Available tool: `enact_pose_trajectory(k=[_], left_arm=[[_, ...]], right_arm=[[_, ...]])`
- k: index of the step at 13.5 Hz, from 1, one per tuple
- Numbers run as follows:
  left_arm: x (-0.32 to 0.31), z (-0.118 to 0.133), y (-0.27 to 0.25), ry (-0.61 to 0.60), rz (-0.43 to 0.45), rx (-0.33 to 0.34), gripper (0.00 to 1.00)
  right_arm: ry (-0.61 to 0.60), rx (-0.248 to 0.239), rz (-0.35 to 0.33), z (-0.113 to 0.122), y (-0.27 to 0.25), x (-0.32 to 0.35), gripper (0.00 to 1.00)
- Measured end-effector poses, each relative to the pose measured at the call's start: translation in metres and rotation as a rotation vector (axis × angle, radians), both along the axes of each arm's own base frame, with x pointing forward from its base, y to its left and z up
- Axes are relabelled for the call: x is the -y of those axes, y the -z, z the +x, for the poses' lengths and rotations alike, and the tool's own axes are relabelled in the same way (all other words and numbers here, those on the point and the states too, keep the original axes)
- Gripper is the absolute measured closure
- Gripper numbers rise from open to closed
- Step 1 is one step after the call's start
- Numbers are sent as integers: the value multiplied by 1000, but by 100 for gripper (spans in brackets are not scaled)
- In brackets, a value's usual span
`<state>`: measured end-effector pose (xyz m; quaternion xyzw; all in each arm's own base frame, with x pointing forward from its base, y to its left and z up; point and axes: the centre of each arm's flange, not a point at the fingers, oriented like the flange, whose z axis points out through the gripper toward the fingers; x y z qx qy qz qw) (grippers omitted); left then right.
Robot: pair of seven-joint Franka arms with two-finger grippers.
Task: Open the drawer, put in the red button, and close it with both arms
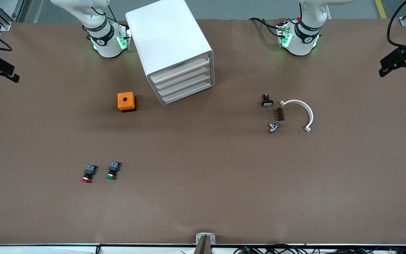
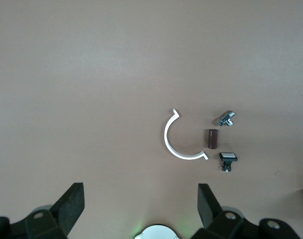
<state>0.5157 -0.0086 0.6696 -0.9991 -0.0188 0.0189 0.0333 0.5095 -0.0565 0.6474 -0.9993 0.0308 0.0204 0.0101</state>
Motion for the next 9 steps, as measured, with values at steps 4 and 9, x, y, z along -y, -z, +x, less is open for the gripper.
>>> enact_pose_trajectory(k=[4,9], left_arm=[[0,0,0,0,0,-1,0],[3,15,29,6,0,-60,0]], right_arm=[[2,0,0,0,0,1,0],[3,2,0,0,0,1,0]])
